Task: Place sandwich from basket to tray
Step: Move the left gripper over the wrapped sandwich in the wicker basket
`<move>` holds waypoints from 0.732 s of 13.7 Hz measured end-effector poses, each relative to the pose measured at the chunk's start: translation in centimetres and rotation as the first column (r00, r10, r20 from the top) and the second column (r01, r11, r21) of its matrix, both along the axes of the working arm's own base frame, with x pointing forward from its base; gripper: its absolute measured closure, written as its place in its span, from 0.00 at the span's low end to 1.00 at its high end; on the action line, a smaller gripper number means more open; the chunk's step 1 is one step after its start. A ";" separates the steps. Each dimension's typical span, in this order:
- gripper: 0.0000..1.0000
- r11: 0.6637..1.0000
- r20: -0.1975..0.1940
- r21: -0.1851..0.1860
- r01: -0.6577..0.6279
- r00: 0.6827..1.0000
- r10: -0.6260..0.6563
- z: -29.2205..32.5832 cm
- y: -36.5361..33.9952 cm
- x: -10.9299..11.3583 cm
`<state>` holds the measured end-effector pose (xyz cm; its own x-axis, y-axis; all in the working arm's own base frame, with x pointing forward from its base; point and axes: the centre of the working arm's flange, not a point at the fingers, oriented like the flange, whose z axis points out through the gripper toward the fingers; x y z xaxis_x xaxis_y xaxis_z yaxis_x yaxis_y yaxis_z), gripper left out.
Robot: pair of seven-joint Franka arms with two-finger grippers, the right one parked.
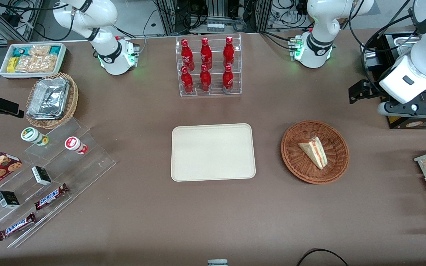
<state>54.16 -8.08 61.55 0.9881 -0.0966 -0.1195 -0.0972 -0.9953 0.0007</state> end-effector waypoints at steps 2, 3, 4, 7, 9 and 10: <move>0.00 1.000 -0.001 0.000 -0.004 1.000 0.004 -0.1 0.2 0.1; 0.00 1.000 -0.002 0.000 -0.006 1.000 0.006 -0.2 0.3 0.2; 0.00 1.000 -0.006 -0.001 -0.007 1.000 0.007 -0.5 0.4 0.4; 0.00 1.000 -0.044 -0.002 -0.009 0.999 0.009 -3.8 0.5 1.6; 0.00 1.000 -0.056 -0.003 -0.009 0.998 0.009 -7.4 0.4 2.4; 0.00 1.000 -0.056 -0.004 -0.009 0.998 0.009 -9.1 0.4 2.6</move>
